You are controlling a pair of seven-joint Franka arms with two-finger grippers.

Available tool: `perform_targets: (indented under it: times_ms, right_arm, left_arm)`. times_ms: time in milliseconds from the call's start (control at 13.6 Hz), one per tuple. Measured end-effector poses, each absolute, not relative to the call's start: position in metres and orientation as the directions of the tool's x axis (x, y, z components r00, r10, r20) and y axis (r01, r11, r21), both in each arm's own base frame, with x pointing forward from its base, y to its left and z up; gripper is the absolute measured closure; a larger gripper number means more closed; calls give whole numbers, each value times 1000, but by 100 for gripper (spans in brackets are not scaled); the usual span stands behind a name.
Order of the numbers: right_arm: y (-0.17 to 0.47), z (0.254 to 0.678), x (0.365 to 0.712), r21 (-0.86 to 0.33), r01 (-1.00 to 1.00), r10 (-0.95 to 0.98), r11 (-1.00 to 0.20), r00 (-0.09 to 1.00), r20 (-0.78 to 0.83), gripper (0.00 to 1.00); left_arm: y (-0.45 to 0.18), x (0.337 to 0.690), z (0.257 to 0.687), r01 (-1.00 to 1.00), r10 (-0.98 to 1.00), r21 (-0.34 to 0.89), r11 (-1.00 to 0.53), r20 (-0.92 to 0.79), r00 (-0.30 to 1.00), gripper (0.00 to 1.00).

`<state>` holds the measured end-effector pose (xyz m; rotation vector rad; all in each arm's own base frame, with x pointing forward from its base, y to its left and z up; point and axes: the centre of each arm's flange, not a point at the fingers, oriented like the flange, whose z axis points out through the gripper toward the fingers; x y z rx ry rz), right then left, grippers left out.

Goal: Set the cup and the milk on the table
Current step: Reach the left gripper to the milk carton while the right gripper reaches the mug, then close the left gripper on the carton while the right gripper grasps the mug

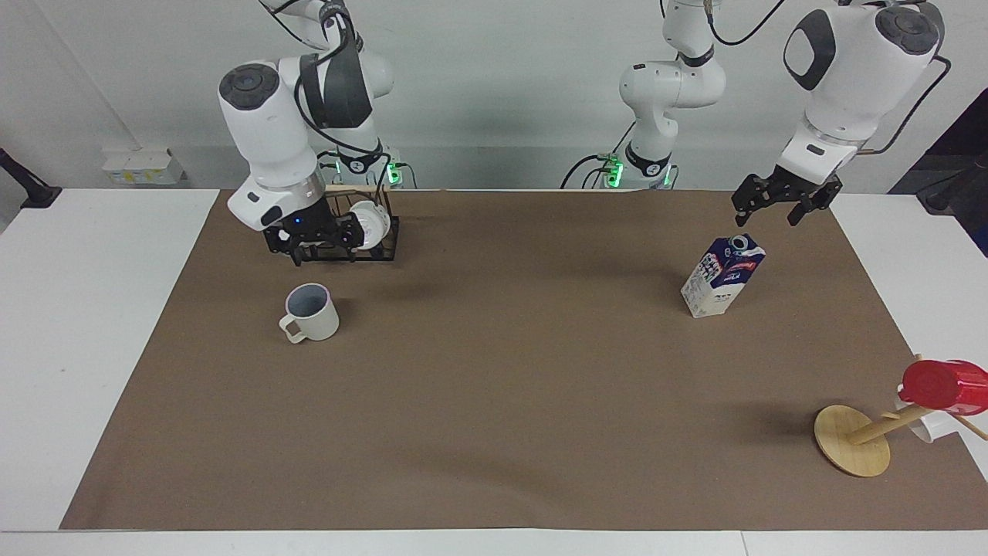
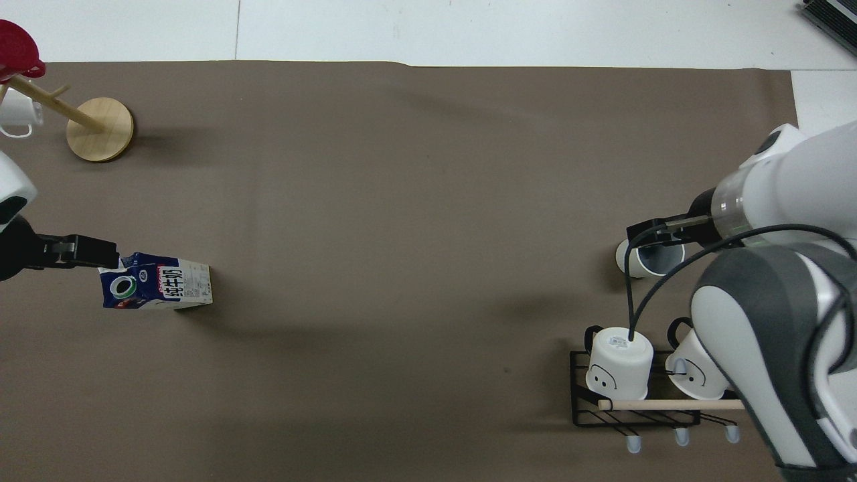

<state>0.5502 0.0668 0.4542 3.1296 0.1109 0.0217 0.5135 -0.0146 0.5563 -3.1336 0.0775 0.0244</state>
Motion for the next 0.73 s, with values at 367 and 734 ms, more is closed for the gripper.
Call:
perform_targets:
  times_ms: [367, 734]
  right_arm:
    - [52, 416, 552, 15, 31, 31, -999, 999, 8, 0]
    - [37, 375, 557, 23, 4, 4, -1000, 1000, 0, 0]
  left_arm:
    - [-15, 512, 535, -50, -50, -6, -999, -23, 998, 0]
    - [-14, 506, 514, -50, -50, -5, -999, -55, 997, 0]
